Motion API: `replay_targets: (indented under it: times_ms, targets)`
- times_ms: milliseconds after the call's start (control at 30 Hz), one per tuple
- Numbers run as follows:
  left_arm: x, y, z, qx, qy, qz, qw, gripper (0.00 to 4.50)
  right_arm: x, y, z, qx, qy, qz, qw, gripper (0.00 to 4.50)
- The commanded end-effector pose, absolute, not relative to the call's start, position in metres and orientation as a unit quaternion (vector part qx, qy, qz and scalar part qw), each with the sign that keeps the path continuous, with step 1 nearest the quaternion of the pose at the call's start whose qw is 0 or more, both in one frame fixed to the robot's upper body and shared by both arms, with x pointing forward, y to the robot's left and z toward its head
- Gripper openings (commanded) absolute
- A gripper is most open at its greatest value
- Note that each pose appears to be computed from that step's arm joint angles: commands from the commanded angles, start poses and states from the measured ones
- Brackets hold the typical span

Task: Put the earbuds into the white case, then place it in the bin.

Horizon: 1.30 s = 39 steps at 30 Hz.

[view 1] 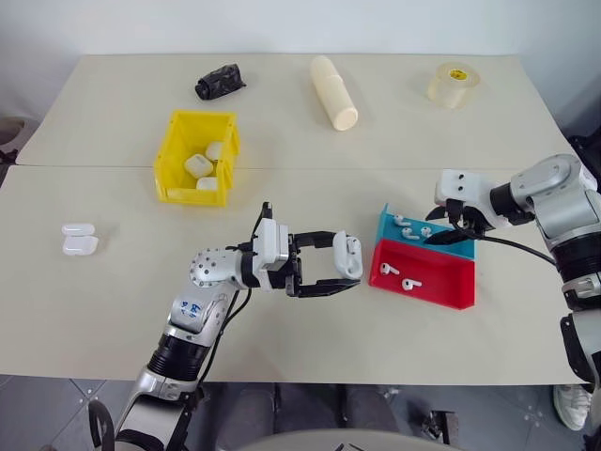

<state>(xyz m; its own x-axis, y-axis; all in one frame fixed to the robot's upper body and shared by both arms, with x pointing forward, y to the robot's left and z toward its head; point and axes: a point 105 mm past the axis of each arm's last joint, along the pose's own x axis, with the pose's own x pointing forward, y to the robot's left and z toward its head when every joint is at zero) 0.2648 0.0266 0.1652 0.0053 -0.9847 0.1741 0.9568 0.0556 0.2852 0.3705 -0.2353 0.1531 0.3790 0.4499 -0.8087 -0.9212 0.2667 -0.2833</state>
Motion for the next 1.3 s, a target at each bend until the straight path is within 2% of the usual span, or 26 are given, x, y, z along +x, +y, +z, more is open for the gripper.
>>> replay_targets:
  times_ms: [33, 167, 267, 367, 400, 700, 967, 1133, 1300]
  targets:
    - [0.259, 0.024, 0.173, 0.052, -0.183, -0.689, 0.699, 2.92, 0.371, -0.24, 0.145, -0.387, 0.327, 0.455, 0.732, 2.73]
    - [0.259, 0.025, 0.174, 0.053, -0.183, -0.688, 0.7, 2.92, 0.37, -0.24, 0.142, -0.382, 0.332, 0.458, 0.73, 2.73]
    - [0.26, 0.025, 0.174, 0.053, -0.183, -0.688, 0.7, 2.92, 0.369, -0.238, 0.14, -0.379, 0.332, 0.462, 0.73, 2.21]
    - [0.259, 0.025, 0.174, 0.054, -0.183, -0.688, 0.7, 2.92, 0.369, -0.237, 0.137, -0.376, 0.331, 0.464, 0.731, 1.21]
    - [0.259, 0.025, 0.174, 0.054, -0.183, -0.689, 0.7, 2.92, 0.369, -0.237, 0.136, -0.375, 0.331, 0.464, 0.731, 1.01]
    - [0.259, 0.026, 0.173, 0.055, -0.18, -0.69, 0.699, 2.92, 0.369, -0.239, 0.14, -0.372, 0.319, 0.459, 0.741, 1.01]
    - [0.261, 0.028, 0.173, 0.054, -0.183, -0.683, 0.705, 2.92, 0.362, -0.242, 0.195, -0.344, 0.237, 0.447, 0.791, 1.01]
    - [0.269, 0.029, 0.173, 0.049, -0.181, -0.671, 0.717, 2.92, 0.332, -0.214, 0.23, -0.217, 0.157, 0.492, 0.828, 1.01]
    - [0.275, 0.026, 0.174, 0.049, -0.178, -0.667, 0.722, 2.92, 0.303, -0.175, 0.24, -0.055, 0.075, 0.54, 0.836, 1.01]
